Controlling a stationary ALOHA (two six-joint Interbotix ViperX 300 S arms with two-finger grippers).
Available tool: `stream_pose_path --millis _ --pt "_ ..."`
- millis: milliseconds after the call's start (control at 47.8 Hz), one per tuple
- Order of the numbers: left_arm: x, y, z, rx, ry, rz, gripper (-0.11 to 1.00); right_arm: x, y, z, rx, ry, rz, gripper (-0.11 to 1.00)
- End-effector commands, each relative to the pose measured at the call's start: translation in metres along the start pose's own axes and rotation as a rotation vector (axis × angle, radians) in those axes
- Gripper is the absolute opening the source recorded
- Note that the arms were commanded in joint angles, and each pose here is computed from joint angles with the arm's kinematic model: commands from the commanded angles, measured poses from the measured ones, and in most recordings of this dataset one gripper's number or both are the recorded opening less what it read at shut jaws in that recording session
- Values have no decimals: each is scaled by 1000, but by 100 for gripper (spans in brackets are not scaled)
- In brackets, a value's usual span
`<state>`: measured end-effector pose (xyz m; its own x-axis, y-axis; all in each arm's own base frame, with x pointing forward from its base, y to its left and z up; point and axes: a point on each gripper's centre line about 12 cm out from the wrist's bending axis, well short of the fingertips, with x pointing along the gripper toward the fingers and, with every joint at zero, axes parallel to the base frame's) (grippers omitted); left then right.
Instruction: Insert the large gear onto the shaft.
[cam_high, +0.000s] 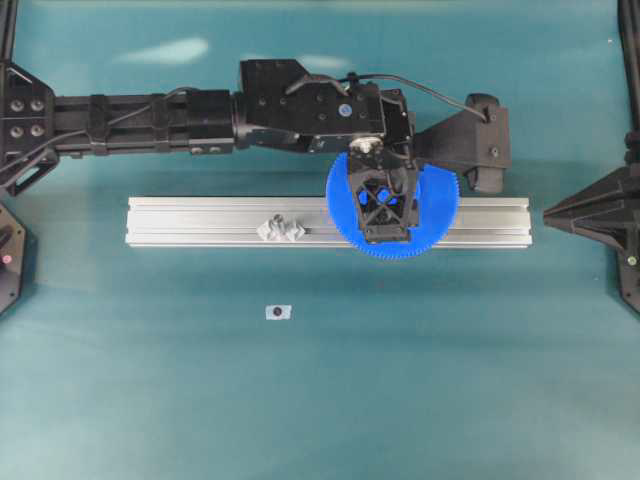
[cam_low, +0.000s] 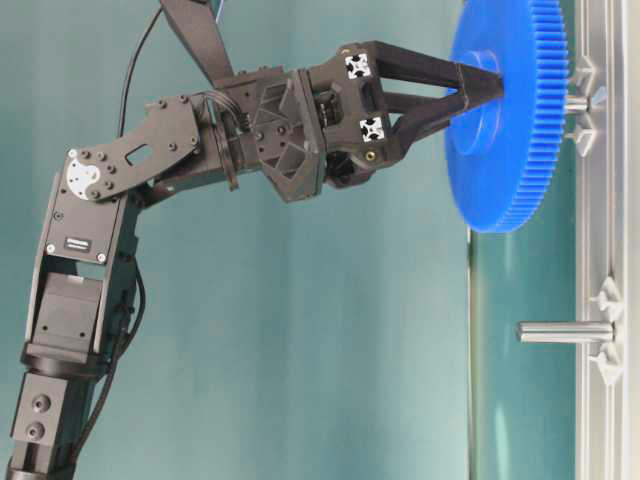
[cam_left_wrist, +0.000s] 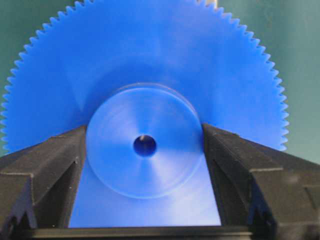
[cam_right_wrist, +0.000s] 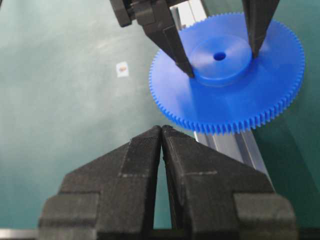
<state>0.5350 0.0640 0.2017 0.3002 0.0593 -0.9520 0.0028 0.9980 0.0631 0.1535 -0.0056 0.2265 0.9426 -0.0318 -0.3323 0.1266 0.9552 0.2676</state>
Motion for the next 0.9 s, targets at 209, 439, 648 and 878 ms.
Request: stream_pose_path --millis 209,439,648,878 --pt "-7 1 0 -4 -11 -2 77 -1 2 8 12 -18 3 15" --pt "-13 2 4 5 -32 4 77 -1 2 8 11 -18 4 15" --pt "-16 3 6 2 -38 2 77 0 2 7 12 -15 2 15" --pt "-22 3 4 -1 -9 -1 80 0 2 7 12 -14 1 15"
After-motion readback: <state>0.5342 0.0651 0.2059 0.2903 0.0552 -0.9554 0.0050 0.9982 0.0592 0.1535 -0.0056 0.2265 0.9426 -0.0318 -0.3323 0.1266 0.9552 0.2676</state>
